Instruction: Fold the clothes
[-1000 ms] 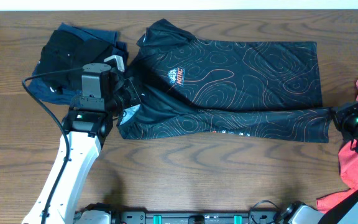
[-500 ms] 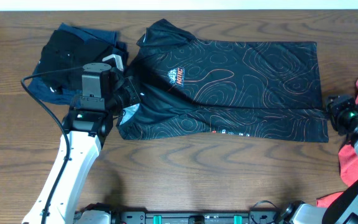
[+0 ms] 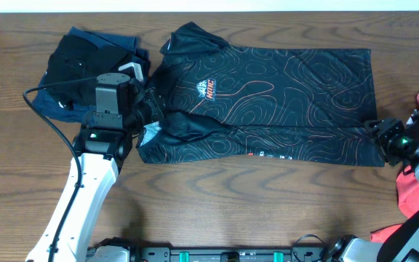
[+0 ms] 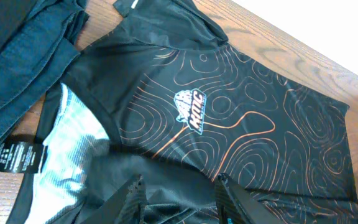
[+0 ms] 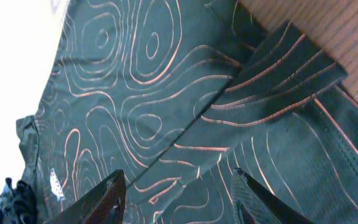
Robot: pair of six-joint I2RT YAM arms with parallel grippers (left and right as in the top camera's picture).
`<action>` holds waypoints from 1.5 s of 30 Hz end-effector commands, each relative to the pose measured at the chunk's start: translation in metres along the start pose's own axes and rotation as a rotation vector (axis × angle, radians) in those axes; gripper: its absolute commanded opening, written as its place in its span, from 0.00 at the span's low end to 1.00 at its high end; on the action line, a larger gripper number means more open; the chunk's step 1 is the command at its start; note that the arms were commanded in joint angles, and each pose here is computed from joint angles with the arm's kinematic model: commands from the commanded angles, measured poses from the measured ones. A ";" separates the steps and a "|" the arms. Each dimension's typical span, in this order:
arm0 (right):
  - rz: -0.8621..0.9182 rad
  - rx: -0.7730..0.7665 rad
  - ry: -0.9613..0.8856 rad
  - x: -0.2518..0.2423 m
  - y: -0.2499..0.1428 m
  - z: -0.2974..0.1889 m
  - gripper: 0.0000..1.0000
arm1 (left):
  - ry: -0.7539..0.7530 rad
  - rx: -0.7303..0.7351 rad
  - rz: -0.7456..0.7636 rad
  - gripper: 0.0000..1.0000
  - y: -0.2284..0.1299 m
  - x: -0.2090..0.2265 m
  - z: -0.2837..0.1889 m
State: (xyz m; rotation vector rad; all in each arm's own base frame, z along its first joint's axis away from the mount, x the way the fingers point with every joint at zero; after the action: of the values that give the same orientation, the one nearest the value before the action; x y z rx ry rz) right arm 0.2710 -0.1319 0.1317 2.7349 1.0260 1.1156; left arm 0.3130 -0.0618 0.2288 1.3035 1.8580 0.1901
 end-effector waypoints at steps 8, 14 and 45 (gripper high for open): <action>-0.061 0.072 -0.013 0.001 -0.010 -0.001 0.54 | 0.021 0.220 -0.004 0.52 -0.031 0.004 -0.004; 0.023 0.145 -0.174 -0.016 -0.027 -0.004 0.53 | 0.086 0.386 0.058 0.57 -0.064 0.006 -0.007; 0.195 0.086 -0.478 -0.073 -0.018 0.003 0.01 | 0.597 0.707 0.054 0.46 -0.125 0.095 0.060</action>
State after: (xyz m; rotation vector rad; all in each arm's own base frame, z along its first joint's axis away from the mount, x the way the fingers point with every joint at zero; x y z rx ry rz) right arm 0.2259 -0.1540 0.0744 3.0077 0.7931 0.3829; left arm 0.2594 -0.0621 0.0748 1.8907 2.5187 -0.0926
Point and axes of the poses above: each gripper's point midway between its finger pads, its own z axis out along the fingers, its own x axis along the line the jaws close on, y = z × x, the point moved 8 cm from there along -z, back along the fingers, and after that the axes turned 4 degrees about -z, right-handed, at the moved point
